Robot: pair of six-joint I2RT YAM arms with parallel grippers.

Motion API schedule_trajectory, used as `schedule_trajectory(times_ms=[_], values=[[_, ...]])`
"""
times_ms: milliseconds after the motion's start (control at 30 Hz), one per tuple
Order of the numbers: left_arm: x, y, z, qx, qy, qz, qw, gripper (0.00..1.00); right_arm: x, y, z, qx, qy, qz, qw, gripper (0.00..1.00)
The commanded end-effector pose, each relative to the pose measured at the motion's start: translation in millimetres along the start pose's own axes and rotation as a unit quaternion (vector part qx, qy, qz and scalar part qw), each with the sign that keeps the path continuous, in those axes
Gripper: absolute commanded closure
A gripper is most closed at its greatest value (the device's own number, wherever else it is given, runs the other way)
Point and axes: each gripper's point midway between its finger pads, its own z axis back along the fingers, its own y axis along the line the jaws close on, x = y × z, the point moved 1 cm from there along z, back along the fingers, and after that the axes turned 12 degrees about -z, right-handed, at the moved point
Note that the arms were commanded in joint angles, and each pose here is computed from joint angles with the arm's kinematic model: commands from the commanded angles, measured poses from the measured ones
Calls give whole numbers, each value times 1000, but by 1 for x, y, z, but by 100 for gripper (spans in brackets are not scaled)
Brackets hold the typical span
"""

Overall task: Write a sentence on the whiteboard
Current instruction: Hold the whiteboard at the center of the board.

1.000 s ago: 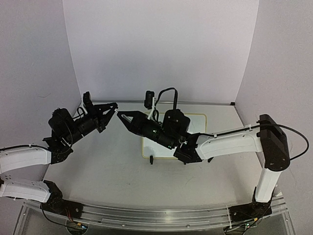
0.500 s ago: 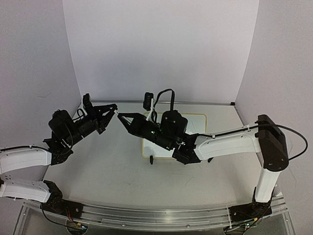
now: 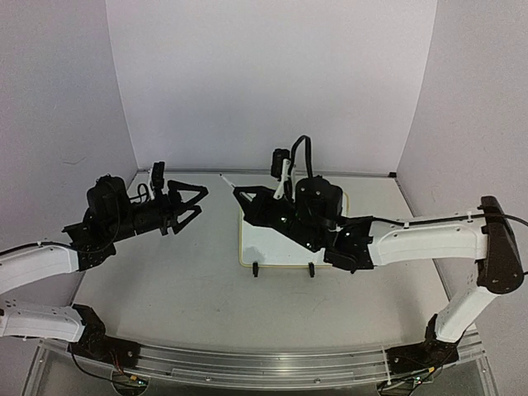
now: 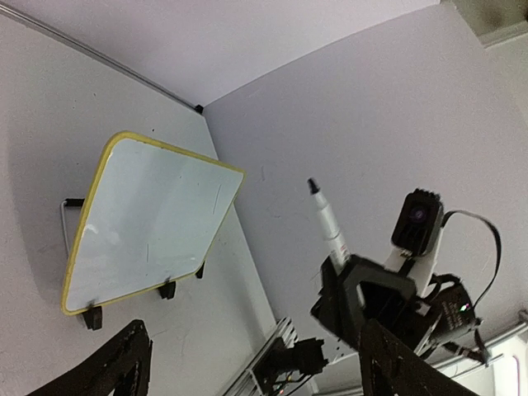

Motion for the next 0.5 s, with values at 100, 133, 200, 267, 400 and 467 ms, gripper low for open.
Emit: schedule_trajectory(times_ms=[100,133,200,267,400,467], values=[[-26,5,12,29,167,-90,981,13,50,0,63,-68,-3,127,990,100],[-28,10,12,36,184,-97,977,13,50,-4,67,-73,5,135,988,100],[-21,16,11,47,206,-119,970,13,60,-13,76,-72,17,135,988,100],[-17,24,6,47,229,-137,963,13,64,-23,82,-56,46,123,990,100],[6,41,-11,41,233,-152,960,13,74,-41,94,-32,78,111,990,100],[18,49,-22,40,226,-165,959,14,78,-50,97,-27,87,109,990,100]])
